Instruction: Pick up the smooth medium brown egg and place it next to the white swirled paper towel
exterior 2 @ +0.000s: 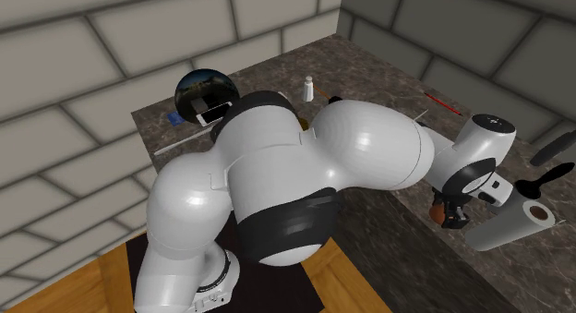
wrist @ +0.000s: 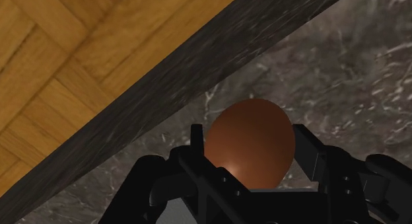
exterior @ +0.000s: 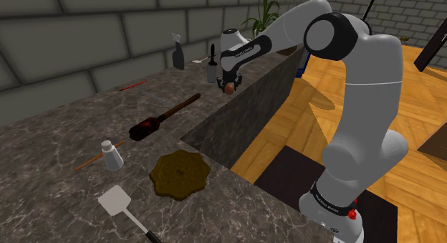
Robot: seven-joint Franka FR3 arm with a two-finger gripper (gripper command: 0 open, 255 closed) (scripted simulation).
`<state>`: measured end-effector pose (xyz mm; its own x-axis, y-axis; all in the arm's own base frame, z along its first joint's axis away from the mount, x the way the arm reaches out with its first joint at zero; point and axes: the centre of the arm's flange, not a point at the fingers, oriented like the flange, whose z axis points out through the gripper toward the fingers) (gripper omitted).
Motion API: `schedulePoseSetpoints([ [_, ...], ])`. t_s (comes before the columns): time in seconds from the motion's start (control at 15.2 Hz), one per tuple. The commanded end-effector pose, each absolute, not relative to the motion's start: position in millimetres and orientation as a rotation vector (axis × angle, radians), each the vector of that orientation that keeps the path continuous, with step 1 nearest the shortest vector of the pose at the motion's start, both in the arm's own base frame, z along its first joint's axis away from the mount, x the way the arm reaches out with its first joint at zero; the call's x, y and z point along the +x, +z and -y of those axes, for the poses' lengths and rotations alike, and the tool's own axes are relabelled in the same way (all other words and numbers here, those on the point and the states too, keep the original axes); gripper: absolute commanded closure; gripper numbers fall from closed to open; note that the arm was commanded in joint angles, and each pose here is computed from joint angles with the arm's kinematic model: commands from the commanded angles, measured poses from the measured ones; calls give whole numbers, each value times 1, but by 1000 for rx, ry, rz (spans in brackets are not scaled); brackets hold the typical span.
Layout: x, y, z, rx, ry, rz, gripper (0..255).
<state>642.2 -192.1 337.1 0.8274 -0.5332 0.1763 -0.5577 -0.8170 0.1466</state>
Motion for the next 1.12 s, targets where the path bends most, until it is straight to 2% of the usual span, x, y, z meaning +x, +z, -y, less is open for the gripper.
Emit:
schedulePoseSetpoints([
  [0.0, 642, 337, 192, 2817, 189, 850, 255],
  [0.07, 642, 337, 192, 2817, 189, 850, 0],
  [0.4, 642, 337, 192, 2817, 189, 850, 0],
  [0.66, 639, 386, 181, 2817, 189, 850, 0],
  [1.06, 639, 386, 181, 2817, 189, 850, 0],
])
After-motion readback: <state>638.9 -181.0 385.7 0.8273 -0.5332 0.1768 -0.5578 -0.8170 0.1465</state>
